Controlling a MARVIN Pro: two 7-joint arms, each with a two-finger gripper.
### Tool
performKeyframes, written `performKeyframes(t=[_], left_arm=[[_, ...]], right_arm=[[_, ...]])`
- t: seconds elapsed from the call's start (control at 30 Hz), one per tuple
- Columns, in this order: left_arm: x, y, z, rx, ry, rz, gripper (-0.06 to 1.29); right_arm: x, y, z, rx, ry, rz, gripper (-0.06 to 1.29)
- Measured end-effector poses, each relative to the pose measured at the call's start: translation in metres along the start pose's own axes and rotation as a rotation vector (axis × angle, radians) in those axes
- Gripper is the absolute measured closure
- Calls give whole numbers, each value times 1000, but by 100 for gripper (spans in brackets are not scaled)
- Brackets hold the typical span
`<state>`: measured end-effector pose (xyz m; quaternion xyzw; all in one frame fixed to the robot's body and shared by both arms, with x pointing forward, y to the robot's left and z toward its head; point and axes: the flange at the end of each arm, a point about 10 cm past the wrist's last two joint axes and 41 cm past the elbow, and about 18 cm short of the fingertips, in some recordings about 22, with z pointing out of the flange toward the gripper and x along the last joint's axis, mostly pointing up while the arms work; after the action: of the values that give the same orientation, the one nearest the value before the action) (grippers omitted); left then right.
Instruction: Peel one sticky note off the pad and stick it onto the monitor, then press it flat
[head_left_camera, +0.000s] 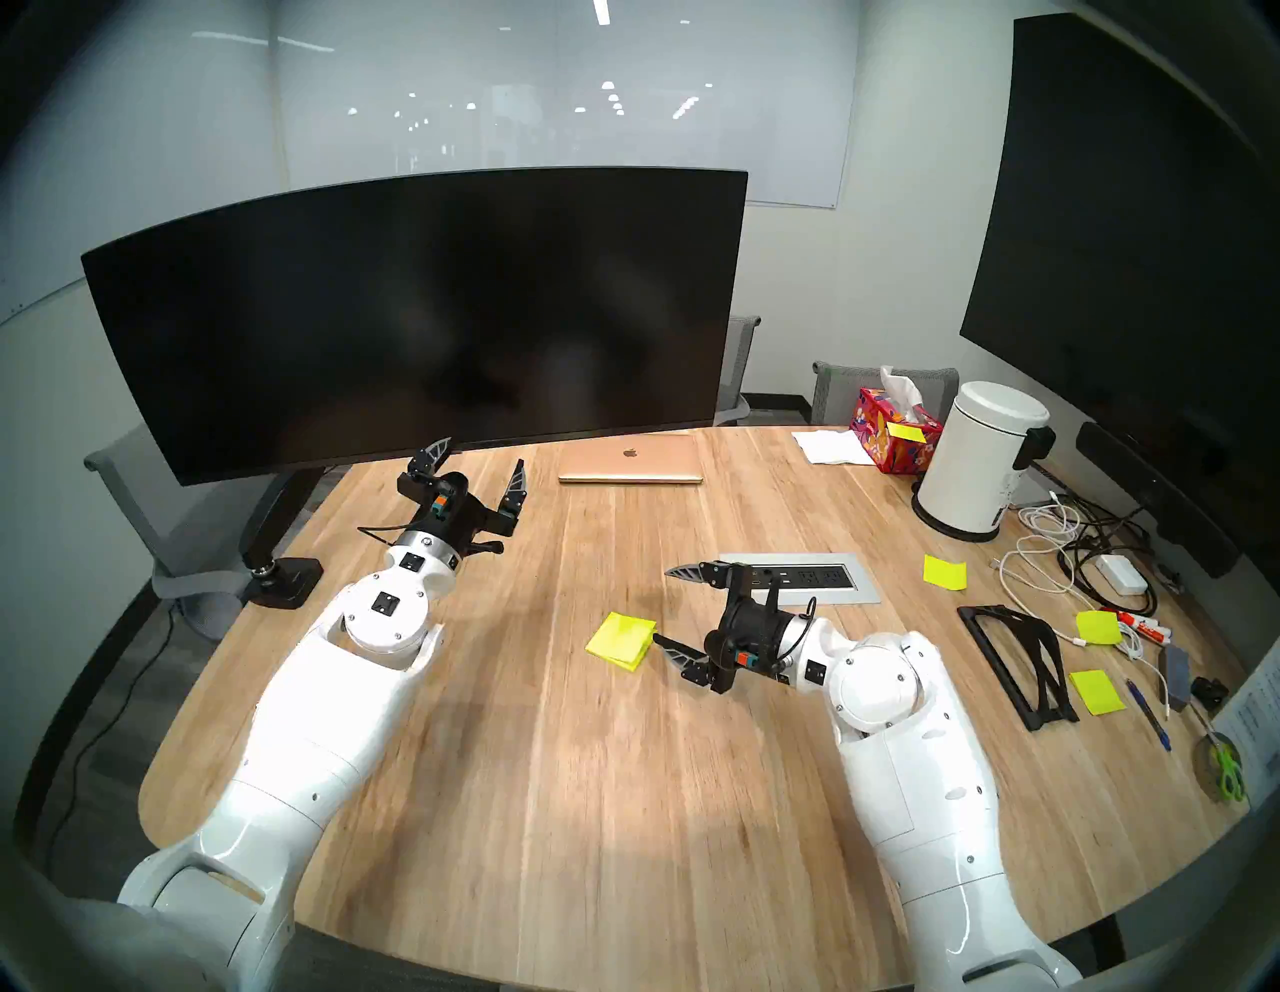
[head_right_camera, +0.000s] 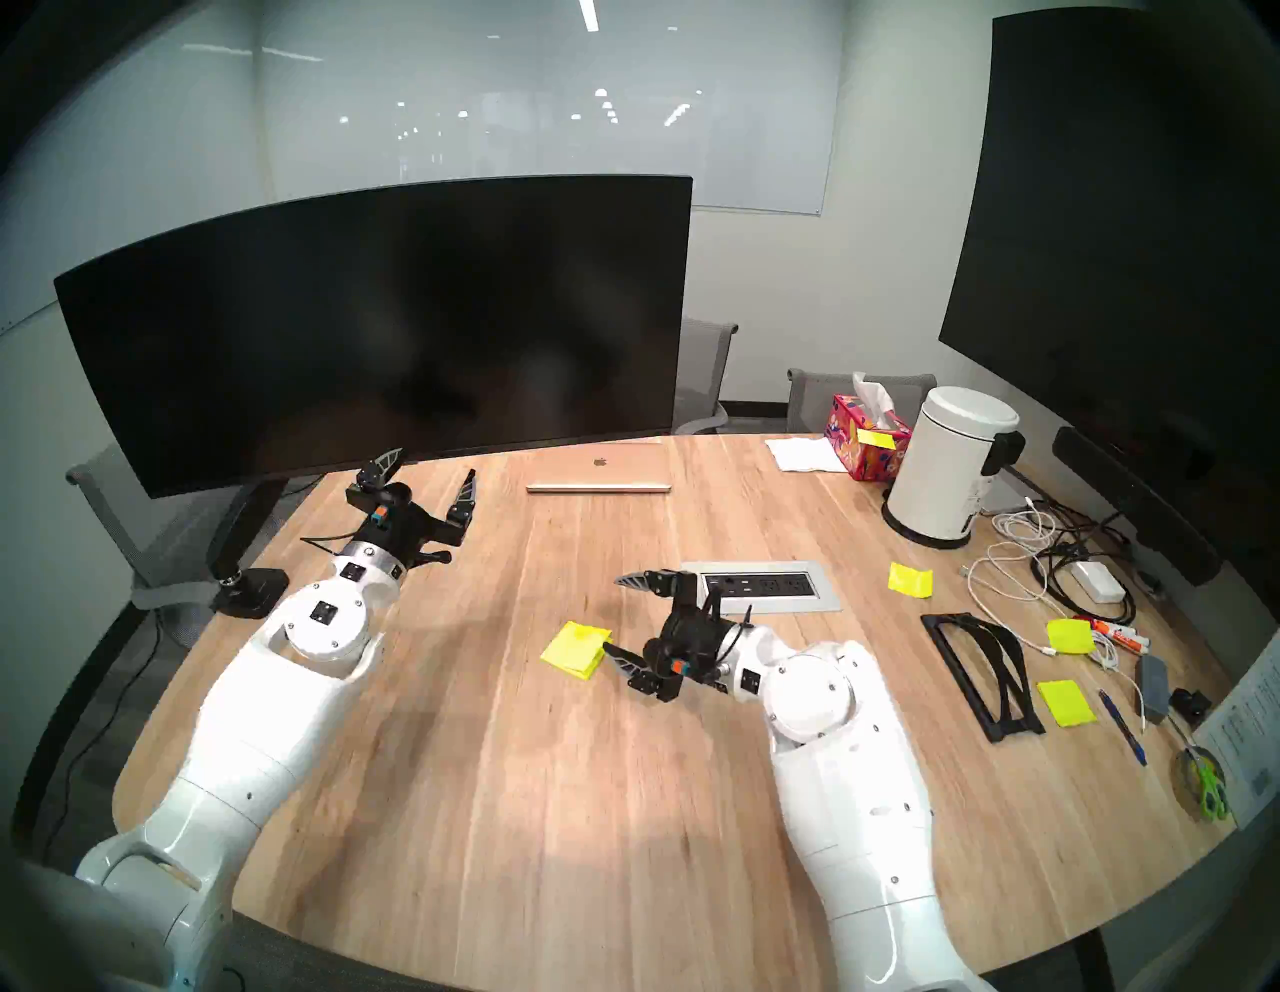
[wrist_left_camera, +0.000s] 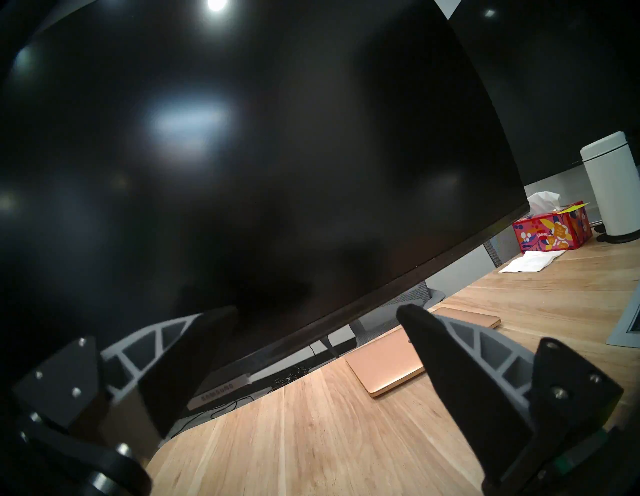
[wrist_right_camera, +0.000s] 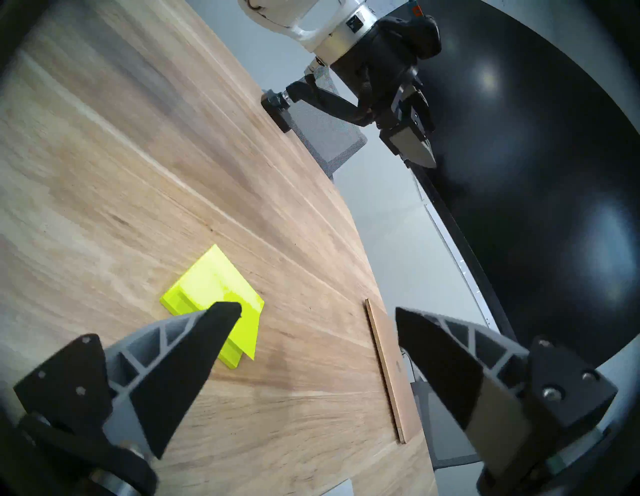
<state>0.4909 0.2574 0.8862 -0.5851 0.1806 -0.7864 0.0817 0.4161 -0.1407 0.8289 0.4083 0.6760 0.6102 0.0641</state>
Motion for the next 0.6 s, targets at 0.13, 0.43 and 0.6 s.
performKeyframes(t=[0.13, 0.43, 0.6], left_arm=[[0, 0, 0, 0, 0, 0, -4], [0, 0, 0, 0, 0, 0, -4], [0, 0, 0, 0, 0, 0, -4]], right_arm=[[0, -1, 1, 14, -3, -41, 0], [-1, -4, 2, 30, -6, -93, 2], [0, -4, 4, 26, 1, -96, 2]])
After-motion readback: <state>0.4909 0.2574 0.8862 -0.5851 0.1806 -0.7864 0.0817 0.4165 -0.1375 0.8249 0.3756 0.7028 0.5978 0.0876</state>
